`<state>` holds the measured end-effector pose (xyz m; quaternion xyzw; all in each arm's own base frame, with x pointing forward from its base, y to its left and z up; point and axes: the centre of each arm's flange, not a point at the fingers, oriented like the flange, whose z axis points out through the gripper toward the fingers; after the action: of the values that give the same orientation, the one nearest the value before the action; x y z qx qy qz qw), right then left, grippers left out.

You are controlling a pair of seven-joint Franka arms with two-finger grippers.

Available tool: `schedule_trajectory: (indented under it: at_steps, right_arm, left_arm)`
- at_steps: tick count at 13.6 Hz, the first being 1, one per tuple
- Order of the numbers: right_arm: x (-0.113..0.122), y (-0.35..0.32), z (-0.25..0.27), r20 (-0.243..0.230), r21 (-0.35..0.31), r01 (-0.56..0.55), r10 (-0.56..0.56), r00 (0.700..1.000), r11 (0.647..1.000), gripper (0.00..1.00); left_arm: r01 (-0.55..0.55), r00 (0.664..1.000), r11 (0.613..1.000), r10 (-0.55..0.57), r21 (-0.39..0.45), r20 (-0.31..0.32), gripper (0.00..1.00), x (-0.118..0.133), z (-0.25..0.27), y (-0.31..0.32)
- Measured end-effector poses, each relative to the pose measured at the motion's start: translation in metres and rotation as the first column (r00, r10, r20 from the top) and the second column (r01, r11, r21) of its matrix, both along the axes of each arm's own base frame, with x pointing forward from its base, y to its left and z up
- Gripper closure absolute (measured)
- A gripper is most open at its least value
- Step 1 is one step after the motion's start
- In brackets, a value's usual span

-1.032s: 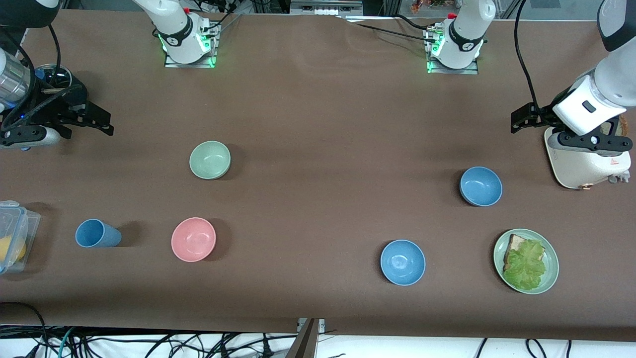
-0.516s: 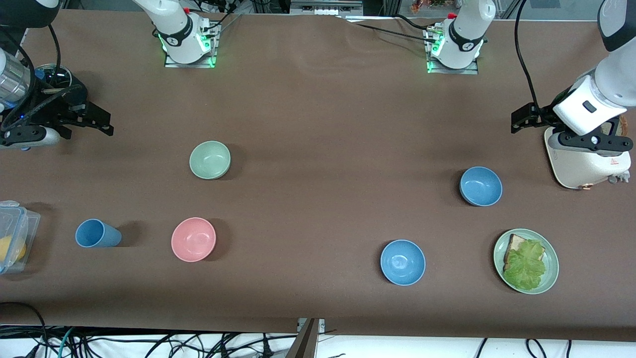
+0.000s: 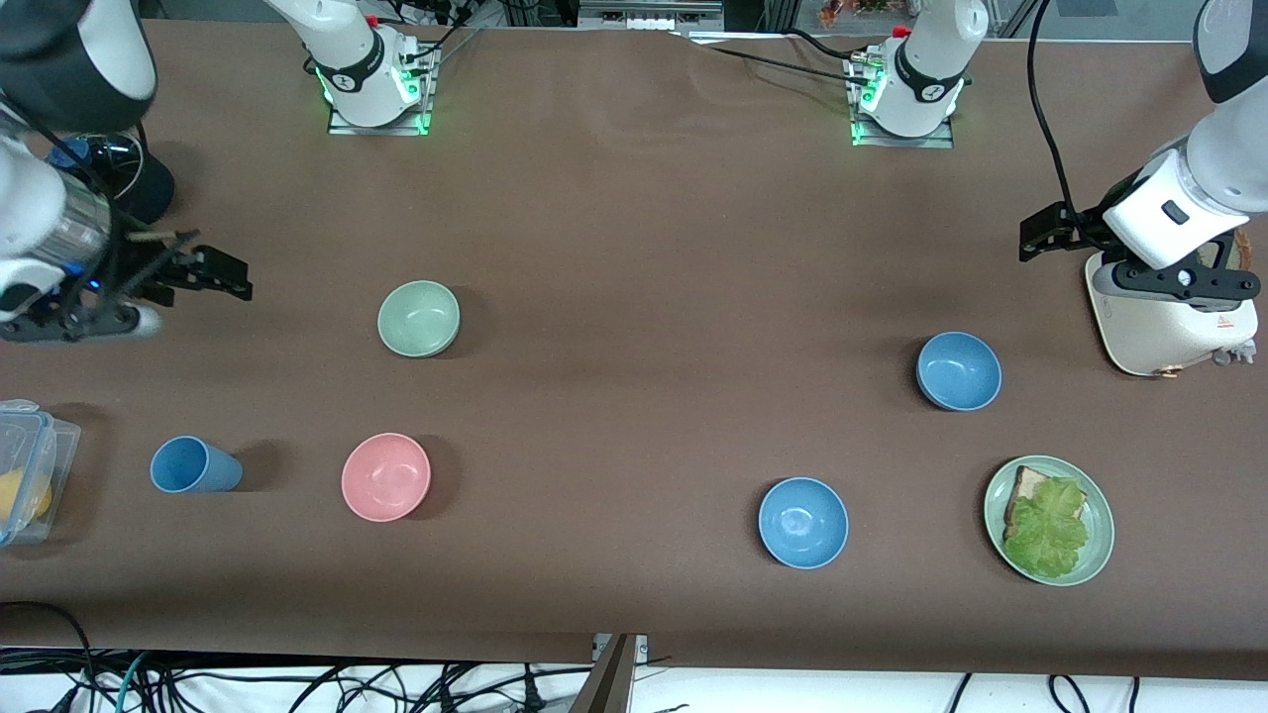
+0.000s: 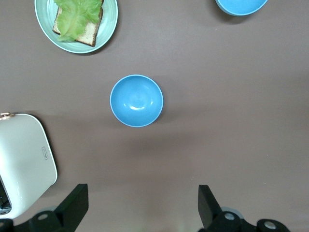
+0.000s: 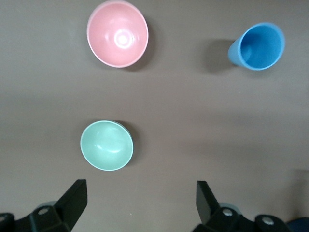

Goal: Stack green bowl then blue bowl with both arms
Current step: 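Move the right gripper toward the pale green bowl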

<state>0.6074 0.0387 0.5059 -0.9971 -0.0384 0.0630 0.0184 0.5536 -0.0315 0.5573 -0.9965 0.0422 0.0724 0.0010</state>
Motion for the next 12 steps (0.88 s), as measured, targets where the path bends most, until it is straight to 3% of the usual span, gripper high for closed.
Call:
schedule_trajectory:
  at_steps: [2, 5, 8, 12]
  right_arm:
    - [0.007, 0.0, -0.024, -0.039, -0.001, 0.0, 0.0, 0.999, 1.0, 0.0]
    - [0.006, 0.004, -0.031, -0.047, 0.031, 0.008, -0.007, 0.999, 0.999, 0.0]
    - [-0.008, 0.009, -0.065, 0.004, 0.049, 0.016, -0.016, 1.0, 0.999, 0.0]
    - [-0.06, 0.033, -0.165, 0.061, 0.043, -0.016, 0.013, 0.998, 0.999, 0.0]
  left_arm:
    - [0.0, 1.0, 1.0, 0.0, 0.001, -0.021, 0.0, -0.003, -0.001, 0.0]
    - [0.008, 0.998, 1.0, -0.008, 0.002, -0.056, 0.0, -0.007, -0.004, -0.004]
    - [0.032, 0.996, 0.999, -0.031, 0.001, -0.084, 0.0, -0.005, -0.016, -0.016]
    - [0.062, 0.994, 0.998, -0.062, -0.002, -0.091, 0.0, -0.003, -0.023, -0.032]
